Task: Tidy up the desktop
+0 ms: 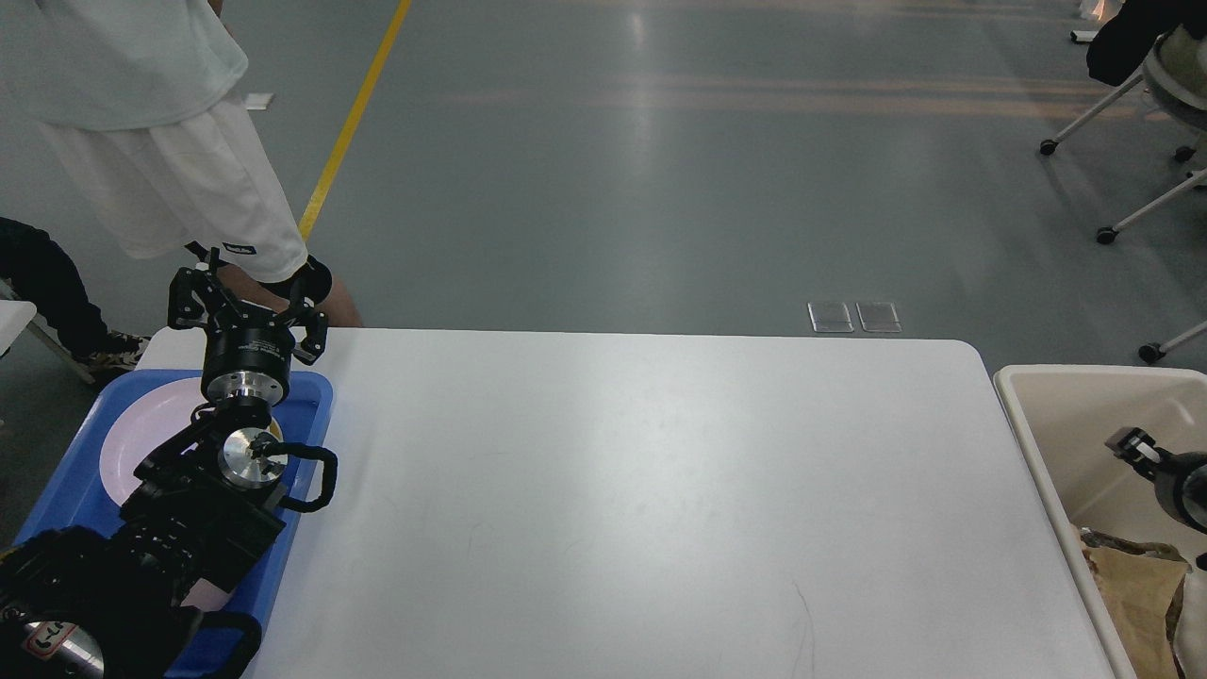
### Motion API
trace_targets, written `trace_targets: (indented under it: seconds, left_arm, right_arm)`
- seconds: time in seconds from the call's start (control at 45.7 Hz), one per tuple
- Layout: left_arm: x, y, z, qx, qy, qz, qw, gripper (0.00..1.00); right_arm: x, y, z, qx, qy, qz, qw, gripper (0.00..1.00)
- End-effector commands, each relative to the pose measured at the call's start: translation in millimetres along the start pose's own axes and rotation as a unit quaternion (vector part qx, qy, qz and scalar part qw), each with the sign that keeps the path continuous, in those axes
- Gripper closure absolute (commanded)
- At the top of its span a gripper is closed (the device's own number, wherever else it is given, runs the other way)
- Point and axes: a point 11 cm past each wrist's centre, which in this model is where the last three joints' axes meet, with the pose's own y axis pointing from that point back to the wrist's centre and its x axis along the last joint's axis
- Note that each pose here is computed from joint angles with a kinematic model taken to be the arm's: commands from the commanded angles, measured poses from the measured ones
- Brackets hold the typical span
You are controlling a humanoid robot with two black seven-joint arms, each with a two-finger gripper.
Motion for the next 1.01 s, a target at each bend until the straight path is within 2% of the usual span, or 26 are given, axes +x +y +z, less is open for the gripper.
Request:
trace_targets:
  seconds: [0.0,0.263,0.416,0.525,0.722,0.897,0.985]
  left_arm:
    - [0,0,0,0.000,0.000,0.000,1.000,0.04]
    - [0,0,0,0.000,0.000,0.000,1.000,0.04]
    - [0,0,0,0.000,-0.001,0.000,1.000,0.04]
    - [0,0,0,0.000,0.000,0.000,1.000,0.04]
    - [0,0,0,0.000,-0.001,0.000,1.000,0.04]
    - [0,0,0,0.000,0.000,0.000,1.000,0.04]
    - [0,0,0,0.000,0.000,0.000,1.000,0.04]
  right_arm:
    - [7,1,-22,0.048,-0.124,0.006,0.991,0.00]
    - [44,16,-76,0.160,-0.379,0.011,0.911,0.00]
    - [38,22,-111,0.213,-0.464,-0.018,0.860,0.00]
    - [34,31,-146,0.286,-0.506,-0.022,0.814,0.00]
    - [28,48,-181,0.400,-0.520,0.006,0.755,0.00]
    - [19,59,-205,0.435,-0.552,-0.006,0.711,0.00]
    - [-6,61,-223,0.436,-0.572,-0.032,0.694,0.00]
